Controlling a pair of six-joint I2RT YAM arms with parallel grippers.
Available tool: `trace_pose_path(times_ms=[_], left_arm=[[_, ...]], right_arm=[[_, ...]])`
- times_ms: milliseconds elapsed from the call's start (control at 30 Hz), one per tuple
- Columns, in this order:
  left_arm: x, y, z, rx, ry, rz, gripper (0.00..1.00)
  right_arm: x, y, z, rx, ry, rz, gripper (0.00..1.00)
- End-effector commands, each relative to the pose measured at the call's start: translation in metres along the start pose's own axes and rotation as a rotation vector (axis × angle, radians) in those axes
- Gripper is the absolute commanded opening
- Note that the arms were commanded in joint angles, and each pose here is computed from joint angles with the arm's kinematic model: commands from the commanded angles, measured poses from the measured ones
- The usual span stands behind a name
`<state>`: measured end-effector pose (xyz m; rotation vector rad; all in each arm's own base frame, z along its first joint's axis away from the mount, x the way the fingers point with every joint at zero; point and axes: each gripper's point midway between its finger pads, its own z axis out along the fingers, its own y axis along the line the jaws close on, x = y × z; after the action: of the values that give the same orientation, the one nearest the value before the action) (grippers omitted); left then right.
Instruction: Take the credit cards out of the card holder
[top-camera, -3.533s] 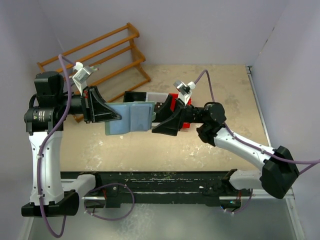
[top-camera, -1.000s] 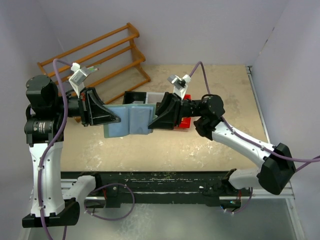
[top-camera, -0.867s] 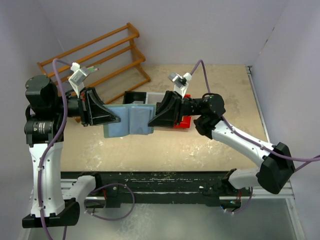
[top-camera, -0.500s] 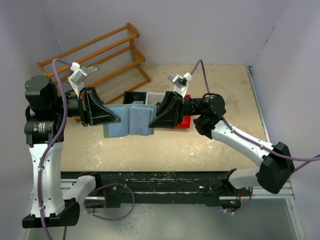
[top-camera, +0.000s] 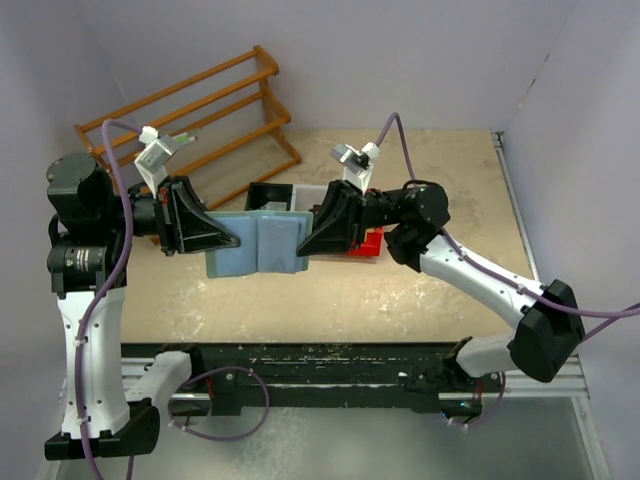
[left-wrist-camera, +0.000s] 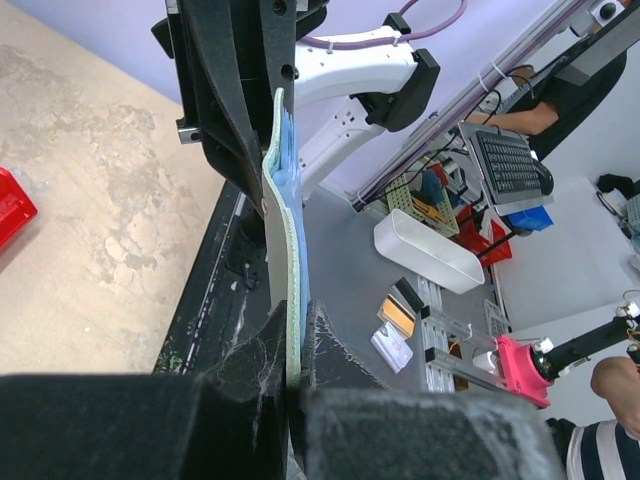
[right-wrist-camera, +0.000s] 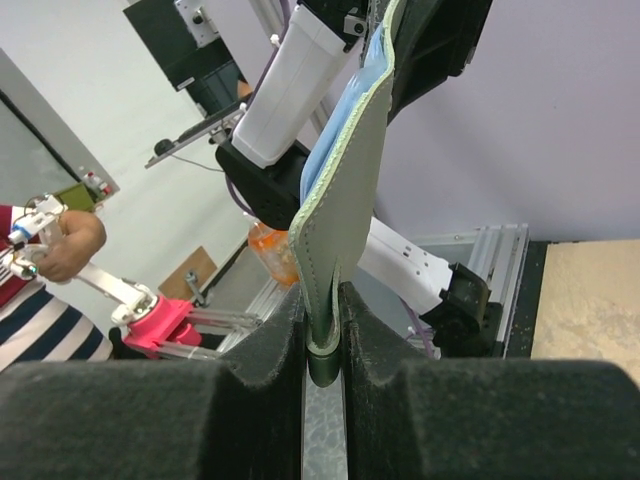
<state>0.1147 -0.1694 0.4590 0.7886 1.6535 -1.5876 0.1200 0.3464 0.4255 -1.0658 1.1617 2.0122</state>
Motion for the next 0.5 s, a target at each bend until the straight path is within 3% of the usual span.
trace_pose_path(times_ms=[0,267,467], left_arm=[[0.013,-0.026,-0.006,0.133,0.083,0.028,0.0],[0.014,-0.027,-0.006,0.132,0.082,0.032,0.0],[0.015,-0.027,-0.006,0.135,0.084,0.03,0.0]], right_arm=[[-0.019,0.018,0.004,-0.04,-0.014,-0.088,0.13],[-0.03,-0.011,0.007,0.112,-0.098,-0.101,0.15],[-0.032,-0.019,0.017,0.218,-0.085,-0.149,0.18]])
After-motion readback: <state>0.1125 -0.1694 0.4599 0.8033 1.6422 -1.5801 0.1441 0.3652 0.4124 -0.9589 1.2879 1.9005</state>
